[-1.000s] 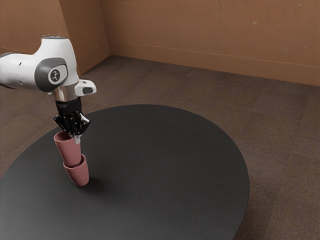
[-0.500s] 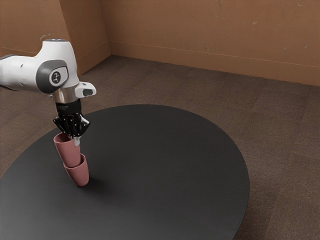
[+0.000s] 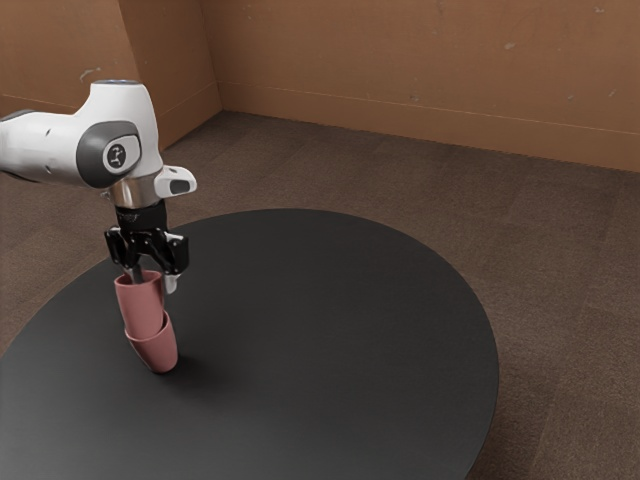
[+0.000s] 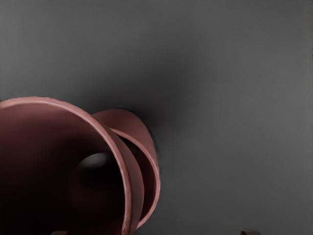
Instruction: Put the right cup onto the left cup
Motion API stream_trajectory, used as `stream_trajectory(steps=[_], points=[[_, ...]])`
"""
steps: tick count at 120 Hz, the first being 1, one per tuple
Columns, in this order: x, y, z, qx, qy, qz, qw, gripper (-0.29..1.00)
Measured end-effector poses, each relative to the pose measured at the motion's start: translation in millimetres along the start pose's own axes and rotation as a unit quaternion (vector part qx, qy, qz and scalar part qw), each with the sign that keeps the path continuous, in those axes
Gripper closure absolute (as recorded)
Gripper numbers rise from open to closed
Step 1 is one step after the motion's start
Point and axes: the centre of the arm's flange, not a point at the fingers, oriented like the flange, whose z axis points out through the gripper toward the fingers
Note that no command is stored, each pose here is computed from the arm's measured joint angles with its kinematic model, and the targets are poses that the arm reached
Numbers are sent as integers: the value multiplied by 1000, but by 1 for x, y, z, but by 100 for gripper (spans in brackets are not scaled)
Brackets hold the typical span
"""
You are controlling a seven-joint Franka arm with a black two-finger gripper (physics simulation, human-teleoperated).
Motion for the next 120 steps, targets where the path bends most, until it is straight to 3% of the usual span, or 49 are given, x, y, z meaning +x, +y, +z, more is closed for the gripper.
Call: stream_trajectory(steps=[25,70,120], points=[[-1,4,-1,0,-1,3,1000,12],[-8,12,-20,-2,10,12,1000,4],[-13,79,-88,20,44,90,995,1]])
